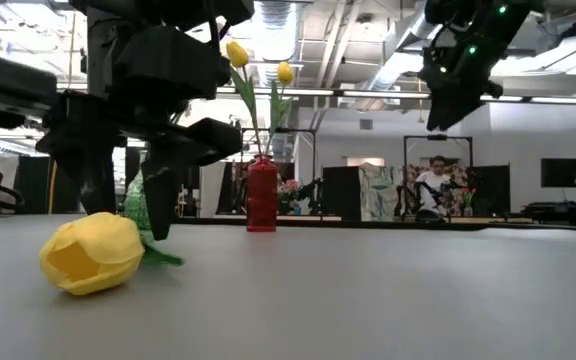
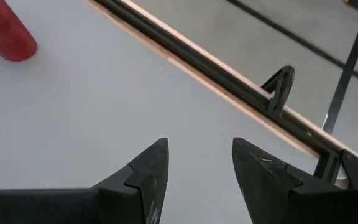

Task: Sort flowers into vase by color
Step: Put the yellow tulip into the red vase

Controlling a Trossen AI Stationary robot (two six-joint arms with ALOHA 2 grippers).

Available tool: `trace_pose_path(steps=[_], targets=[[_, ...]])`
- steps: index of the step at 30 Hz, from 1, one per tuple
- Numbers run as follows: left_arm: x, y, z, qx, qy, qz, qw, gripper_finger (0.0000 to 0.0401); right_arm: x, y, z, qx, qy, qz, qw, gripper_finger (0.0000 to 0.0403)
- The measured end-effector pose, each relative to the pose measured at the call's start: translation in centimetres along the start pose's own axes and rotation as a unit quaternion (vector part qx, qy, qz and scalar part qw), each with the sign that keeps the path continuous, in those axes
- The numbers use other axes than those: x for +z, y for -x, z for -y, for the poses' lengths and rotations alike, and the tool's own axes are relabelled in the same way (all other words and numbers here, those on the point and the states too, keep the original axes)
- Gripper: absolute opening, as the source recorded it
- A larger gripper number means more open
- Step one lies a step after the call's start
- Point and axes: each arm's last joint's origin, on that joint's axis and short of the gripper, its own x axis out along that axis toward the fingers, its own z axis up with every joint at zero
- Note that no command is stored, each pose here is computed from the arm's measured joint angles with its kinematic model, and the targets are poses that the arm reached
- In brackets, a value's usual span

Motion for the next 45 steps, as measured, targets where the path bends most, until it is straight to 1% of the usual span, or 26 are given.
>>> trace_pose_path(steps=[5,9,15,17,23,26,30,33,36,39,42,45], targets=[[-0.3,-0.4,0.3,0.016,-0.012,-0.008,1.000,0.0160,0.1,-1.5,0.3,-0.009,-0.002,-0.028,1.000,0.0203],[-0.3,-0.4,0.3,0.023,-0.009,-0.008,1.000,0.0145,0.2,-2.6,0.4,0.000,0.012,-0.050,0.999,0.0203],[-0.3,-0.4,0.3,0.025,-0.012,-0.006,1.000,0.0097,0.2,-4.1,0.9,0.013,0.002,-0.084,0.996,0.0203],[-0.3,-0.4,0.3,0.025,-0.008,-0.007,1.000,0.0079,0.2,-4.5,1.0,0.022,0.008,-0.092,0.995,0.0203],[-0.2,-0.4,0.2,0.028,-0.006,-0.003,1.000,0.0023,0.2,-5.2,1.2,0.071,0.026,-0.115,0.990,0.0203],[-0.2,-0.4,-0.1,0.029,0.007,0.002,1.000,0.0005,0.2,-5.3,1.3,0.089,0.042,-0.116,0.988,0.0203],[-0.4,-0.3,-0.8,0.030,0.039,0.003,0.999,0.0004,0.3,-4.8,1.4,0.095,0.070,-0.105,0.987,0.0203],[-0.5,0.0,-1.3,0.013,0.058,0.009,0.998,0.0002,0.3,-4.2,1.7,0.097,0.072,-0.093,0.988,0.0203],[-0.5,1.0,-2.0,0.011,0.072,0.028,0.997,0.0001,0.4,-3.4,2.1,0.096,0.071,-0.077,0.990,0.0203],[-0.7,2.9,-2.8,0.026,0.089,0.054,0.994,0.0001,0.6,-2.6,2.5,0.096,0.068,-0.059,0.991,0.0203],[-1.2,5.7,-3.9,0.059,0.108,0.093,0.988,0.0000,0.6,-2.0,2.8,0.096,0.064,-0.047,0.992,0.0203],[-1.9,9.1,-4.8,0.113,0.135,0.144,0.974,0.0000,0.6,-1.6,2.9,0.107,0.064,-0.039,0.991,0.0203]])
